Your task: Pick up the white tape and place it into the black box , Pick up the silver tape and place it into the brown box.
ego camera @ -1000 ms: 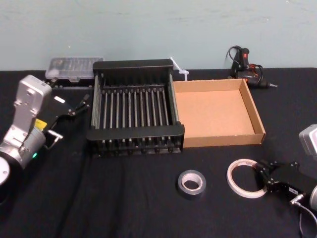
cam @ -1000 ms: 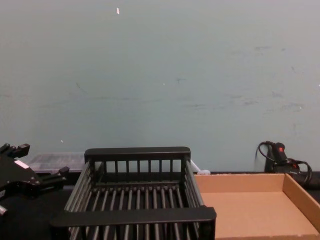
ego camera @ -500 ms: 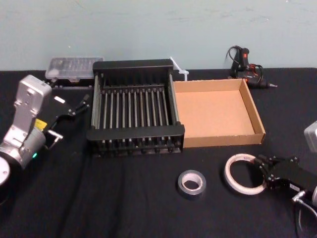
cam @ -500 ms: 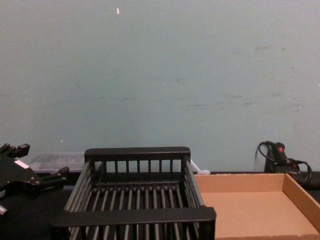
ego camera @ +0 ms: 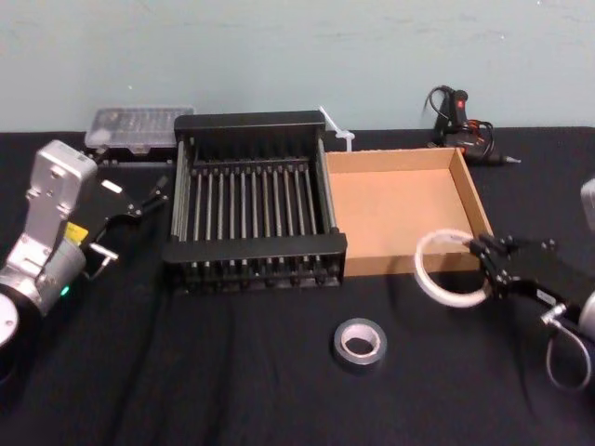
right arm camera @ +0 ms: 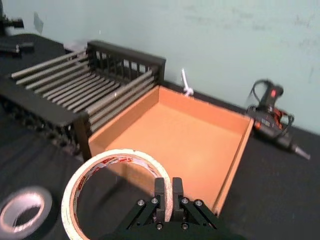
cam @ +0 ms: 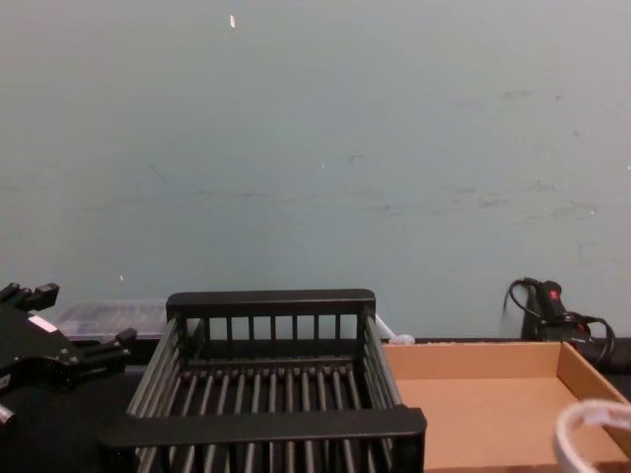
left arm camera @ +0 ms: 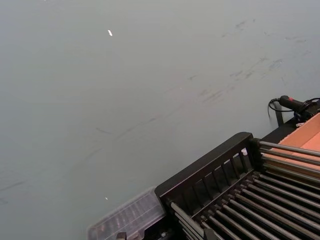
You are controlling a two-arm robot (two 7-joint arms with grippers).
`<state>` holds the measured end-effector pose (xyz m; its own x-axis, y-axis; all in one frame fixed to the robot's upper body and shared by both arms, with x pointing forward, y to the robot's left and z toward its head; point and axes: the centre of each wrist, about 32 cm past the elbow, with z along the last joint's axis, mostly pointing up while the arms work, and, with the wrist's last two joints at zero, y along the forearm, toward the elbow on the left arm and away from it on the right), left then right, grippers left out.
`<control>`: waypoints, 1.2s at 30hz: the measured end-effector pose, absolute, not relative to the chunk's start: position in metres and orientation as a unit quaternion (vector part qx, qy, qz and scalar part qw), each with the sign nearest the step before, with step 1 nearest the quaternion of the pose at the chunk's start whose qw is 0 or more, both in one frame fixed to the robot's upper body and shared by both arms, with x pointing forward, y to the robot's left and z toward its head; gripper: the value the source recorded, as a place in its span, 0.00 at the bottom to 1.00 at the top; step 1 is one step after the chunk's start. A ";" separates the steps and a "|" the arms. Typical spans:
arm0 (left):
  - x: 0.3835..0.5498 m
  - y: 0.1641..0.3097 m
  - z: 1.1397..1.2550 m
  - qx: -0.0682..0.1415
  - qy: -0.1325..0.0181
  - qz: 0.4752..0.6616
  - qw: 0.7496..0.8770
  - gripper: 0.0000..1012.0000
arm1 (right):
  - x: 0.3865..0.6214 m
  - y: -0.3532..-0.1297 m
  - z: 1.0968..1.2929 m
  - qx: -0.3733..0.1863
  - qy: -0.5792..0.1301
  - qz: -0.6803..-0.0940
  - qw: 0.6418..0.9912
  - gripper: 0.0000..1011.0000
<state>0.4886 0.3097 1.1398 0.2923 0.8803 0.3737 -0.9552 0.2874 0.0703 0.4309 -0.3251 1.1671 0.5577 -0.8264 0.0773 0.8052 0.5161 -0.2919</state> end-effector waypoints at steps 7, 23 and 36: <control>0.489 0.310 1.140 0.141 -0.132 0.580 0.791 0.99 | 0.450 -0.313 1.176 -0.143 0.013 -0.470 0.871 0.09; 0.489 0.310 1.140 0.141 -0.132 0.580 0.791 0.99 | 0.490 -0.282 1.190 -0.140 -0.011 -0.450 0.882 0.09; 0.489 0.310 1.140 0.141 -0.132 0.580 0.791 0.99 | 0.521 -0.256 1.198 -0.137 -0.018 -0.424 0.895 0.09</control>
